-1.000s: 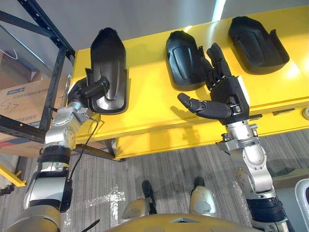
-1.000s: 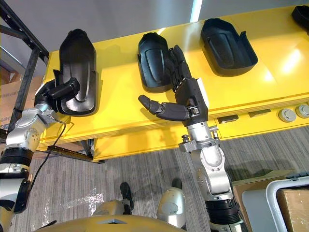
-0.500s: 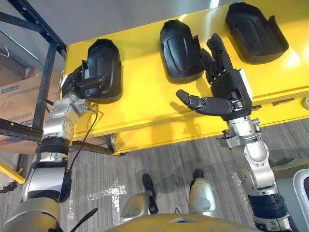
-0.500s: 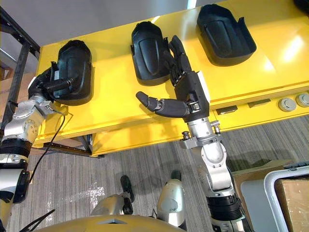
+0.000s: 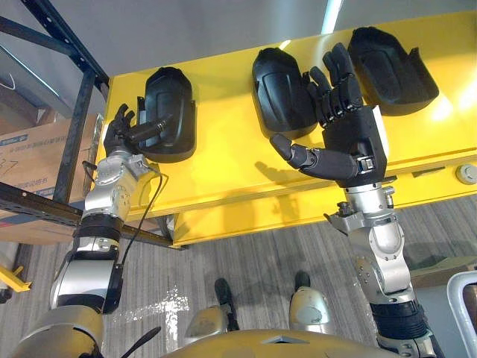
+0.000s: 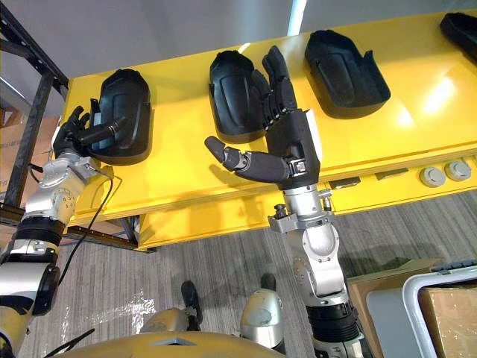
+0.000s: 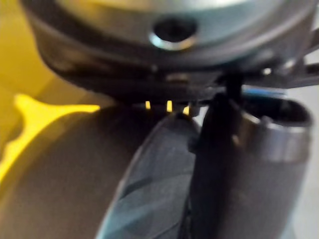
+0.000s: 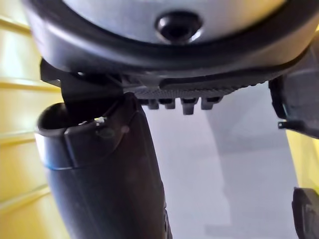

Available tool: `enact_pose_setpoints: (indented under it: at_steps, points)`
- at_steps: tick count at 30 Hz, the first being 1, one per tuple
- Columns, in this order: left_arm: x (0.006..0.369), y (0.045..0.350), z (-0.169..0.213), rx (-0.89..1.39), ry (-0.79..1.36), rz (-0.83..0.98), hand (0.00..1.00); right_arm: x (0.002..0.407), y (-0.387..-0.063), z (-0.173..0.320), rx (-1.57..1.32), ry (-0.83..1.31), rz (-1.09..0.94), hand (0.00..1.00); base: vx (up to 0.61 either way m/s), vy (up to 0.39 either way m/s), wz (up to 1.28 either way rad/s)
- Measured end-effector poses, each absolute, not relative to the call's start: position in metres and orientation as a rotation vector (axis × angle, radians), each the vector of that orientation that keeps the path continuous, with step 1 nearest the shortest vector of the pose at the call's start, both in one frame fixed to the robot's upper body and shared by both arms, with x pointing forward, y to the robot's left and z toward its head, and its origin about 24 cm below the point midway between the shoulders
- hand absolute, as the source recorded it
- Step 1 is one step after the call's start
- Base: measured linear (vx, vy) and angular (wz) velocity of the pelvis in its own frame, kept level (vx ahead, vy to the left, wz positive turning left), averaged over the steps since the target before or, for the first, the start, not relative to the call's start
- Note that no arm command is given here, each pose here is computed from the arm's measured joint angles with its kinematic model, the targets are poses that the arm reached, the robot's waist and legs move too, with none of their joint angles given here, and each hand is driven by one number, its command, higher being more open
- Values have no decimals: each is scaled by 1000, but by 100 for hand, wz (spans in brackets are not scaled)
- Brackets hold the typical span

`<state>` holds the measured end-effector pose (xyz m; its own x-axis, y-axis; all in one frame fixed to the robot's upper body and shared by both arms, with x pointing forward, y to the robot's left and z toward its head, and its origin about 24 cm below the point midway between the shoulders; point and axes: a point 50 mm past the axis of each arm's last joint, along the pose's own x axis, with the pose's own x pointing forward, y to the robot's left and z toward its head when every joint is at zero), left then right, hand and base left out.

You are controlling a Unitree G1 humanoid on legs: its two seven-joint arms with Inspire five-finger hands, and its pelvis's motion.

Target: Walk over and take three plastic housings, then place them on the shelf

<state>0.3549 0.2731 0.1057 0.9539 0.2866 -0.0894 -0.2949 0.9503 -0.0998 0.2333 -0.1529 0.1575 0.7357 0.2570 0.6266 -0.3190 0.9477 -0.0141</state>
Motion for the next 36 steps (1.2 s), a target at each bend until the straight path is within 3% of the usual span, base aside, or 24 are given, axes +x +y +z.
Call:
enact_pose_setpoints:
  at_steps: [10,16,22,28,31,36]
  points:
    - [345,265,96,5,110,229,100,232,-142,153,159,-674,308,100,-24,14,3]
    - [336,260,115,142,11,172,100,235,-148,137,164,-599,246,100,-18,1,12]
    - [322,273,135,225,-102,207,100,234,-150,121,131,-529,216,100,-2,-2,11]
    - [281,273,168,273,-381,266,100,227,-153,110,134,-483,183,100,-7,0,5]
    - [241,248,184,207,-602,227,100,220,-157,101,109,-450,126,100,0,0,0]
    - [199,219,157,46,-627,201,100,209,-160,103,45,-467,48,100,-15,-3,-1]
